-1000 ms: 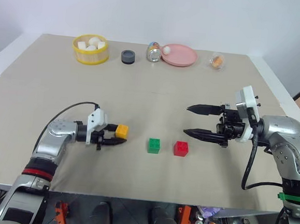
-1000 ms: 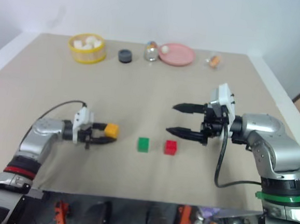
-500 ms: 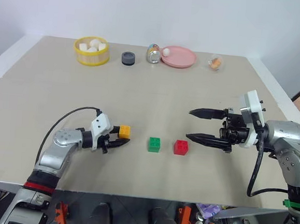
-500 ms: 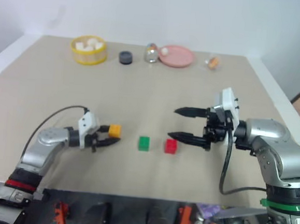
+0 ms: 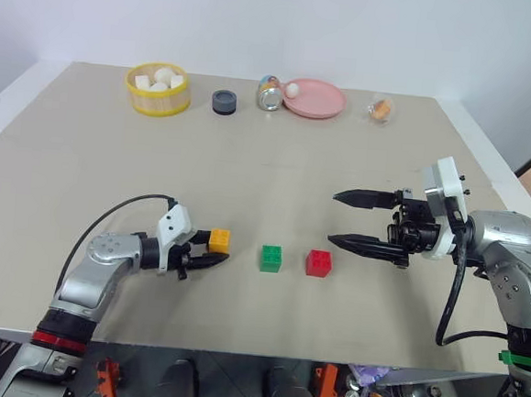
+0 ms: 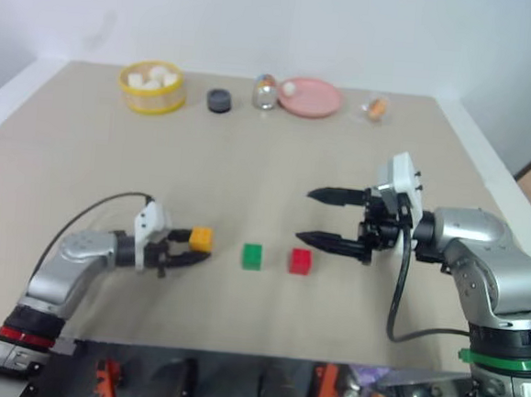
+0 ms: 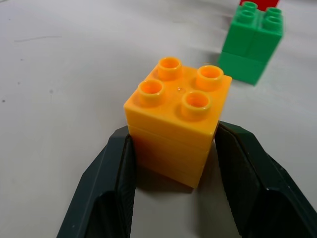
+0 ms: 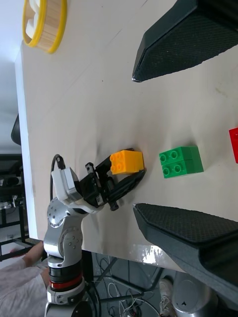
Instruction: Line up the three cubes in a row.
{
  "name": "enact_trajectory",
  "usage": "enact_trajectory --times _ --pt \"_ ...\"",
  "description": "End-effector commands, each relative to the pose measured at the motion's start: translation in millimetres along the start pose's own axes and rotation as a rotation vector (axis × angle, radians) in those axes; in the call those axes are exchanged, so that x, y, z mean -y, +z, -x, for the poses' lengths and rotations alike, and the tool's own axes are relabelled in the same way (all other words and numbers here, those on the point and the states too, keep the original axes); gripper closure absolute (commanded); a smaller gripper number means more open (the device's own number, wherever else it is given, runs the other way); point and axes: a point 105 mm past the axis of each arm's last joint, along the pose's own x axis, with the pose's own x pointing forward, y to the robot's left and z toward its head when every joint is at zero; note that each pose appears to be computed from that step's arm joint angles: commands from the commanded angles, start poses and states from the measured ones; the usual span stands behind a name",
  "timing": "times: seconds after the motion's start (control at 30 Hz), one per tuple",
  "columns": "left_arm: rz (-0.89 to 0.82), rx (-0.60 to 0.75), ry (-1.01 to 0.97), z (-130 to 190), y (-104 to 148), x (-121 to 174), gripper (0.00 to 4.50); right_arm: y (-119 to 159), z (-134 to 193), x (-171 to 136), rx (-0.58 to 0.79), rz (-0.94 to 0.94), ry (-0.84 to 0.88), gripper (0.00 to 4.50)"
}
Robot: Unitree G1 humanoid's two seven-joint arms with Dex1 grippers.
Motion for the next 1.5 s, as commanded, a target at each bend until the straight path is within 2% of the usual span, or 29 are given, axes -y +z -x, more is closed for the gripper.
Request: enact_trajectory --times 0.03,0.37,1.47,1.5 --pt "-0.026 0.015 -0.010 5 8 2 2.68 9 1 -2 0.017 0.038 0.012 0.46" --pt "-0.015 0.029 -0.034 0 9 10 2.68 -4 6 -9 -0.038 0.020 0.027 0.46" --pt "0.009 0.008 -0.048 6 1 12 2.68 -3 2 -5 -0.022 0.022 0.015 0.46" --pt "0.021 0.014 -0.055 6 1 13 1.88 -3 2 -5 -0.022 0.022 0.015 0.46"
